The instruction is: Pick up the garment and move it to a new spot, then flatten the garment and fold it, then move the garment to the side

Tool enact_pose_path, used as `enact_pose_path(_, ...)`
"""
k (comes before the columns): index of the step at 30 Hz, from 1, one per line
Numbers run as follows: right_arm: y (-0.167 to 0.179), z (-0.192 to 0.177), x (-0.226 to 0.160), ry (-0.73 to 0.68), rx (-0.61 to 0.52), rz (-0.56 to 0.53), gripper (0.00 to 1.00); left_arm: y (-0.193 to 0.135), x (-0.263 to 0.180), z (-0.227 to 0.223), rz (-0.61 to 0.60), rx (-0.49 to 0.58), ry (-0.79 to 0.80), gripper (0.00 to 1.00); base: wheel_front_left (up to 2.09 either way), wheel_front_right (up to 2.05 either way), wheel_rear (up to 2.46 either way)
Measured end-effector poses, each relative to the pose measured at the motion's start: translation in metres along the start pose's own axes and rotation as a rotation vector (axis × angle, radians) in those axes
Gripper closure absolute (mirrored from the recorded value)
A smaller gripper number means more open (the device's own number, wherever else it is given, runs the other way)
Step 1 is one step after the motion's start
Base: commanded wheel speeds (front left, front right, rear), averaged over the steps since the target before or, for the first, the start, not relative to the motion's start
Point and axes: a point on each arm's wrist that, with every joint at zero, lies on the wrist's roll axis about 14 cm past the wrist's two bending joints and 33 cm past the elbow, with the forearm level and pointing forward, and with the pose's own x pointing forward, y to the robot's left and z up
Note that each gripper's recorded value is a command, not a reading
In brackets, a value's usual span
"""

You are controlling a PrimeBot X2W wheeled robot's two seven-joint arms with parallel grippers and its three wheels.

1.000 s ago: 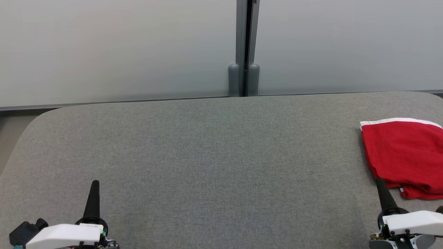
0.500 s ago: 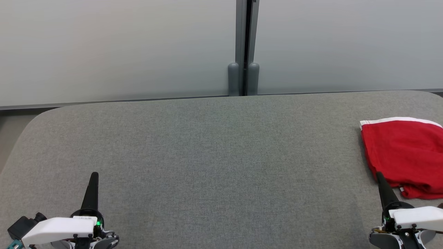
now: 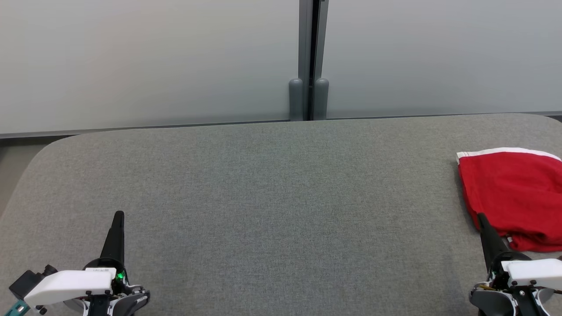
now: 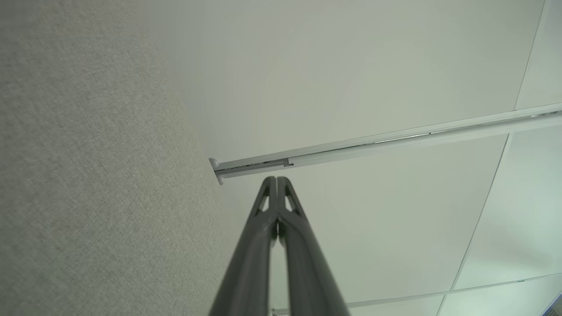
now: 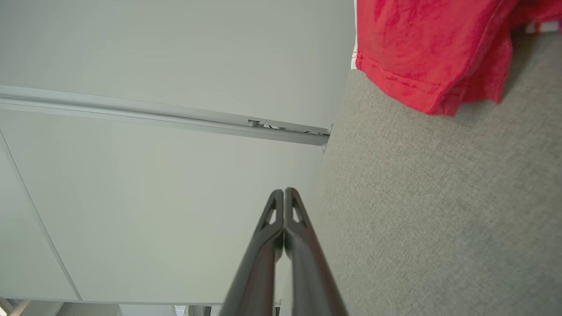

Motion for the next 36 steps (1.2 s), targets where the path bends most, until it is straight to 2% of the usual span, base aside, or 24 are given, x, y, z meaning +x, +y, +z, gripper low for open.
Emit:
enact_pose_path(20, 0.008, 0.003, 0.004, 0.003, 0.140, 0.031, 1.00, -0.012, 0.008, 0.000, -0.042, -0.127, 0.015, 1.00, 0.00, 0.00, 0.00)
enact_pose_path(36, 0.010, 0.003, 0.005, 0.004, 0.153, 0.037, 1.00, -0.014, 0.009, 0.000, -0.047, -0.136, 0.016, 1.00, 0.00, 0.00, 0.00)
